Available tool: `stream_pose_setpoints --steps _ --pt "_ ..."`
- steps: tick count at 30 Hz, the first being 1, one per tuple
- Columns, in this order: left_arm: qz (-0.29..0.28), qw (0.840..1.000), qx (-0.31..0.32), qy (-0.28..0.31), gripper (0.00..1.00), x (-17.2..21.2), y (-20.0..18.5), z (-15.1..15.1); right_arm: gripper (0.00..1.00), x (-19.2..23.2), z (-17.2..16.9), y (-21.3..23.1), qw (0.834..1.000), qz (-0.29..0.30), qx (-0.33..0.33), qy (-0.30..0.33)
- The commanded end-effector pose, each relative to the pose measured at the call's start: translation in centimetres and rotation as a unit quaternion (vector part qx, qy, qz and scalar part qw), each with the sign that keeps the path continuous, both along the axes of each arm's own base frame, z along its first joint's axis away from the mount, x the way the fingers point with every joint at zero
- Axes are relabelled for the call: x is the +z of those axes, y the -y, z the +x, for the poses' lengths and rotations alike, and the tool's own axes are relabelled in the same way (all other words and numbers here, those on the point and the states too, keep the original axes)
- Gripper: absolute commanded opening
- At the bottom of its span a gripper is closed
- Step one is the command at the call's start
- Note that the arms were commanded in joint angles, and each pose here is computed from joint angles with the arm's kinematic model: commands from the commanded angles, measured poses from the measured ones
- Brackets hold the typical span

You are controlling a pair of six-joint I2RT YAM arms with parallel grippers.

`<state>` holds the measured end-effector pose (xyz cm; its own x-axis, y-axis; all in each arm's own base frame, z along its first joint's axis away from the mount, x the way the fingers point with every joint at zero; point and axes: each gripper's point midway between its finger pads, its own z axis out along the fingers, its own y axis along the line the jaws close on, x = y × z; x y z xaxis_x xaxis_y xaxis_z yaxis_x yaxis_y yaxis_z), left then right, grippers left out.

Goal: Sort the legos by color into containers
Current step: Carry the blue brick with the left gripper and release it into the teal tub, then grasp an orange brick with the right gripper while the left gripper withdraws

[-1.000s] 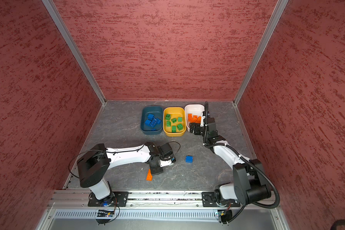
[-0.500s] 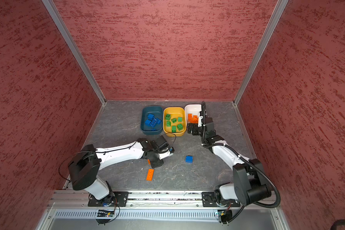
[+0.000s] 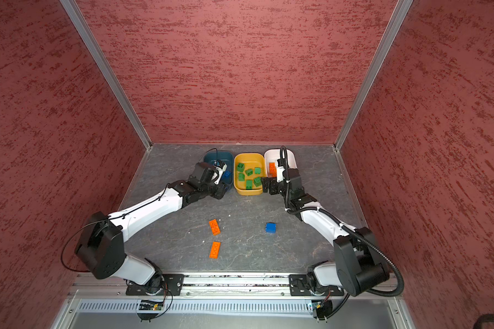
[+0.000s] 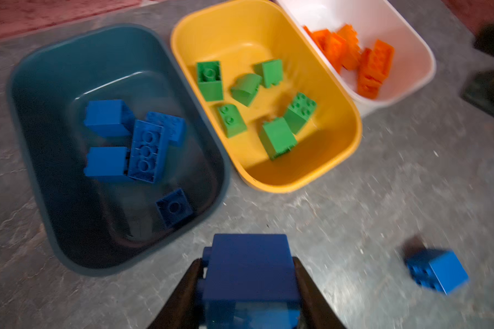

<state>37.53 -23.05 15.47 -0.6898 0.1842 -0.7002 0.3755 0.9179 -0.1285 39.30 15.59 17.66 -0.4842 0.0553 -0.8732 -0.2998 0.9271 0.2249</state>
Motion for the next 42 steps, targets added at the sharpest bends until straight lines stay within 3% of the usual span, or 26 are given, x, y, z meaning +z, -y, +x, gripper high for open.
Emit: stream_pose_setpoints --steps 1,6,12,16,24,26,28,32,37,39,42 --pt "-0.054 0.993 0.109 0.000 0.27 0.5 -1.3 3.5 0.99 1.3 0.3 1.1 0.999 -0.012 -0.030 0.030" --pt "-0.090 0.981 0.167 -0.045 0.27 -1.1 -1.9 5.9 0.99 0.8 0.2 1.6 0.999 -0.022 -0.042 0.024" --pt "-0.079 0.974 0.193 -0.091 0.28 -2.7 -2.5 8.7 0.99 1.2 0.2 1.8 0.998 -0.021 -0.047 0.026" --pt "-0.074 0.970 0.214 -0.086 0.29 -3.1 -3.5 10.9 0.99 1.5 0.2 2.0 0.998 -0.026 -0.053 0.029" --pt "-0.124 0.966 0.209 -0.093 0.34 -3.5 -3.6 16.3 0.99 1.8 -0.2 2.3 0.998 -0.024 -0.055 0.031" --pt "-0.132 0.967 0.200 -0.089 0.58 -2.9 -3.2 16.8 0.99 1.9 -0.8 1.2 0.999 -0.020 -0.018 0.035" --pt "-0.141 0.970 0.180 -0.084 0.70 -1.8 -2.4 16.9 0.99 2.2 -2.3 -1.2 0.997 -0.008 0.064 0.047" --pt "-0.170 0.974 0.134 -0.061 0.81 0.6 -0.8 15.9 0.99 1.6 -5.3 -5.0 0.980 -0.018 0.185 0.071" --pt "-0.180 0.975 0.127 -0.039 0.88 2.6 -0.5 13.7 0.99 -0.7 -7.3 -8.5 0.961 -0.053 0.267 0.051" --pt "-0.184 0.973 0.136 -0.029 0.99 3.2 -1.1 12.8 0.99 -1.9 -8.4 -10.3 0.945 -0.077 0.314 0.042" --pt "-0.181 0.971 0.153 -0.016 1.00 3.9 -2.1 11.6 0.99 -3.6 -10.1 -12.9 0.918 -0.113 0.377 0.039"
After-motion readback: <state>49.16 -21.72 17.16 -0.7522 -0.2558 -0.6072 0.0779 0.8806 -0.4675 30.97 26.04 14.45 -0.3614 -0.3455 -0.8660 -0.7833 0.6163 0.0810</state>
